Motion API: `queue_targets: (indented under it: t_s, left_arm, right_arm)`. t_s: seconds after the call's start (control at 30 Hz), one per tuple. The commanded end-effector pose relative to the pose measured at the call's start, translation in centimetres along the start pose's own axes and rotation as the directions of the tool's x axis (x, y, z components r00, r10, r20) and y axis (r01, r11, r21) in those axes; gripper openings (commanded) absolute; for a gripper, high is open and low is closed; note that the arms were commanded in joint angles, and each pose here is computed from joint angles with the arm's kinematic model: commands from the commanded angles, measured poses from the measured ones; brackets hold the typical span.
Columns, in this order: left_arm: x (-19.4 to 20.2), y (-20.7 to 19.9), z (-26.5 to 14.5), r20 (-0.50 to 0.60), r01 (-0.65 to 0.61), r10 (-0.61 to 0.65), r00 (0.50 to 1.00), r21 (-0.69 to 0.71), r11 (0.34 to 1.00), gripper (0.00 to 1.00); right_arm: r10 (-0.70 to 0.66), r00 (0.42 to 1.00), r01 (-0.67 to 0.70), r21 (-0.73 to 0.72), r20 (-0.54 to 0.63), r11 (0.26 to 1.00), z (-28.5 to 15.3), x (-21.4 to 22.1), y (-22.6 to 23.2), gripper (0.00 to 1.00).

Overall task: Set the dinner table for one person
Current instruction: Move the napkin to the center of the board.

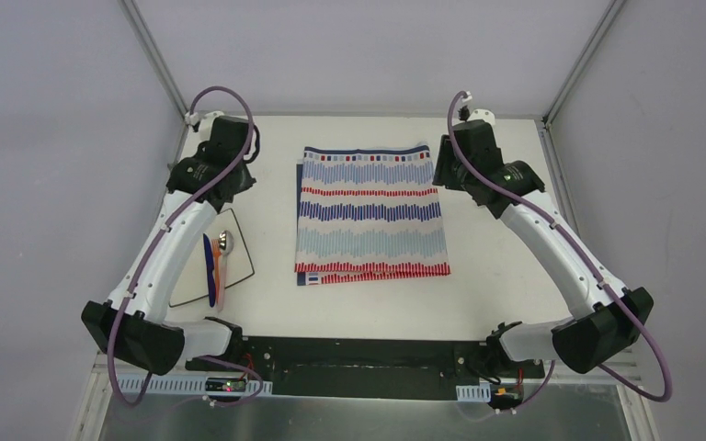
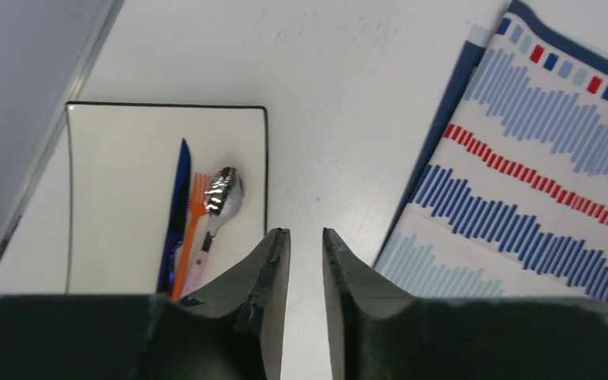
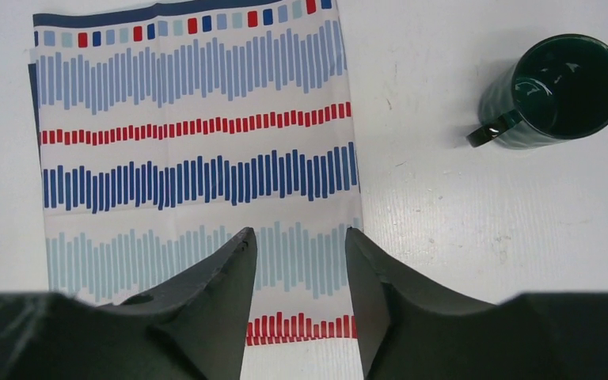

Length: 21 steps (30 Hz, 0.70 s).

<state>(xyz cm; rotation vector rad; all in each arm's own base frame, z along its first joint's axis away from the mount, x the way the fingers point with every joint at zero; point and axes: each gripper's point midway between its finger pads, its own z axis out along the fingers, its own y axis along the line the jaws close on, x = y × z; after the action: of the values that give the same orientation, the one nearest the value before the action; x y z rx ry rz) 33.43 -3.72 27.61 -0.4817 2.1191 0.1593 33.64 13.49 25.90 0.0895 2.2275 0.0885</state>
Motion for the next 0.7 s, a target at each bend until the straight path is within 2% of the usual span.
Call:
queue_targets:
  t_s: [0.0, 0.03, 0.13, 0.3, 0.5, 0.6, 0.67]
  left_arm:
    - [0.7, 3.1, -0.7, -0.061, 0.124, -0.127, 0.99, -0.044, 0.991, 0.08]
    - [0.8, 3.9, -0.6, -0.075, 0.16, -0.164, 0.984, -0.048, 0.986, 0.0]
    - [0.9, 5.0, 0.1, -0.127, 0.324, -0.318, 0.94, 0.033, 0.945, 0.0]
    - [0.5, 9.1, 1.3, -0.097, 0.488, -0.49, 0.866, -0.044, 0.872, 0.0]
    - [2.8, 11.9, 1.9, -0.052, 0.646, -0.655, 0.754, -0.122, 0.753, 0.0]
    - [5.5, 12.7, 3.2, -0.106, 0.687, -0.708, 0.698, -0.179, 0.704, 0.0]
    - [7.4, 12.8, 4.2, -0.156, 0.679, -0.715, 0.681, -0.23, 0.697, 0.0]
  right_arm:
    - [-0.015, 1.0, 0.015, -0.069, 0.0, 0.998, -0.8, -0.1, 0.7, 0.45]
    - [-0.018, 1.0, 0.018, -0.071, -0.004, 0.997, -0.7, -0.1, 0.7, 0.44]
    - [-0.011, 1.0, 0.011, -0.092, -0.006, 0.996, -0.7, 0.0, 0.8, 0.35]
    - [0.024, 1.0, -0.025, -0.147, -0.004, 0.989, -0.9, 0.1, 1.4, 0.0]
    - [0.035, 0.999, -0.04, -0.17, -0.032, 0.985, -0.6, 0.8, 1.6, 0.0]
    - [0.037, 0.998, -0.045, -0.193, -0.046, 0.98, -0.3, 1.4, 2.0, 0.0]
    - [0.034, 0.998, -0.044, -0.195, -0.054, 0.98, -0.1, 1.7, 2.1, 0.0]
